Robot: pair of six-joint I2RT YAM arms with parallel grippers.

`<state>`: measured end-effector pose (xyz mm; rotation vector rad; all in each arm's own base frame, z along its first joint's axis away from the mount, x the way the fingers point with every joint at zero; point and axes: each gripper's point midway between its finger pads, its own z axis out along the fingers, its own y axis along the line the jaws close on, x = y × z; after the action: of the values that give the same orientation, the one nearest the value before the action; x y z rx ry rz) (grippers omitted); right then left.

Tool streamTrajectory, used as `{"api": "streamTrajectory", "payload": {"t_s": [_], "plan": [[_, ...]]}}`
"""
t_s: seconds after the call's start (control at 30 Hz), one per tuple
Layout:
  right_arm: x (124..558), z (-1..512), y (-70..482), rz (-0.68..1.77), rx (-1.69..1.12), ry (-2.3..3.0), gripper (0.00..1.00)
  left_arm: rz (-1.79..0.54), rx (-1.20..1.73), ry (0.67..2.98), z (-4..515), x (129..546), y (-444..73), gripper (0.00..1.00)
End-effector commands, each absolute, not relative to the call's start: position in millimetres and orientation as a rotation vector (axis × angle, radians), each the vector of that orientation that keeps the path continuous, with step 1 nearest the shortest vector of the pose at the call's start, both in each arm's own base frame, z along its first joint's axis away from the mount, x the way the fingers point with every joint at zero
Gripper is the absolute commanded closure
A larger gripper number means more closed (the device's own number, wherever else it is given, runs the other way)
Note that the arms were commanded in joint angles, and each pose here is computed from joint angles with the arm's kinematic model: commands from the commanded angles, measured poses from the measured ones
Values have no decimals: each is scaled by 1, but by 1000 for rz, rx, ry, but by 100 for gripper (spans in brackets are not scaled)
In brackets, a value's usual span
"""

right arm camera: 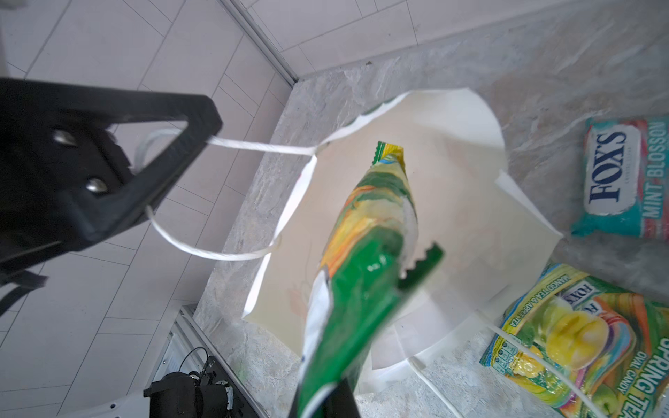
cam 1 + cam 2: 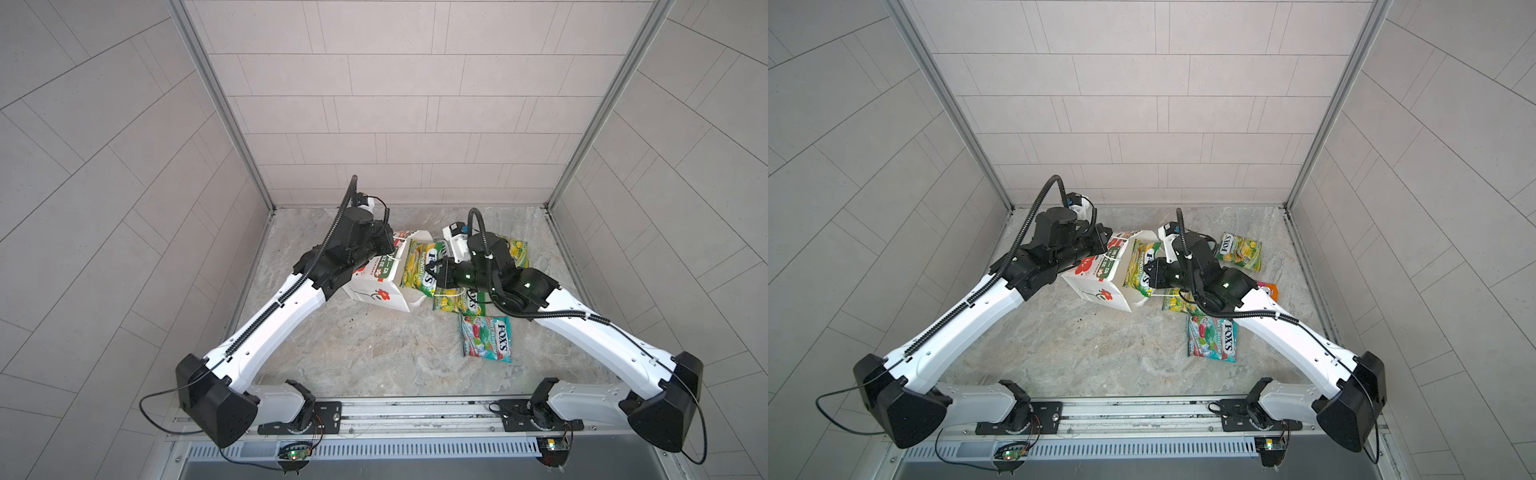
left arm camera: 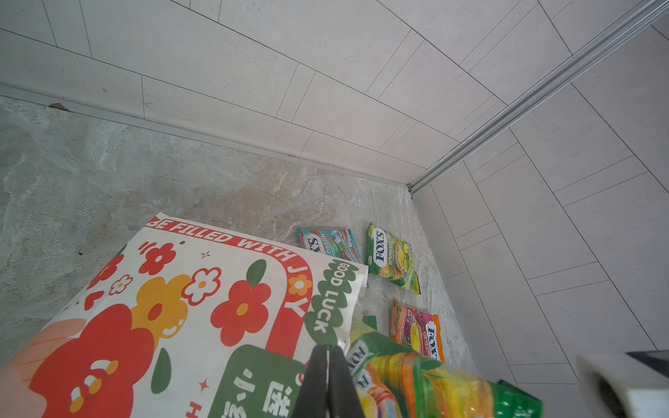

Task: Take the snacks out of the paper bag
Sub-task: 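Pull the green packet out of the bag with the right gripper, then lower the green packet onto the table beside the teal packet and open the right gripper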

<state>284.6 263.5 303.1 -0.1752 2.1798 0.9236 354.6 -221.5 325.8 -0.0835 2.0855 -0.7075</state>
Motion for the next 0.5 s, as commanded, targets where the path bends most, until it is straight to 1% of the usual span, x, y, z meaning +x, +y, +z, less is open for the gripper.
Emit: {"api": "streamTrajectory", "payload": {"t_s": [0.0, 0.2, 0.33, 0.47], "plan": [[277, 355, 245, 889, -217, 2032, 100, -707, -85, 2035, 344, 353, -215, 100], [268, 377, 210, 772, -187, 1988, 100, -710, -82, 2034, 345, 353, -216, 100], [265, 379, 175, 642, -137, 1989, 100, -712, -79, 2036, 345, 354, -217, 100], [262, 371, 141, 519, -81, 2023, 100, -718, -79, 2033, 347, 354, -218, 100]]}}
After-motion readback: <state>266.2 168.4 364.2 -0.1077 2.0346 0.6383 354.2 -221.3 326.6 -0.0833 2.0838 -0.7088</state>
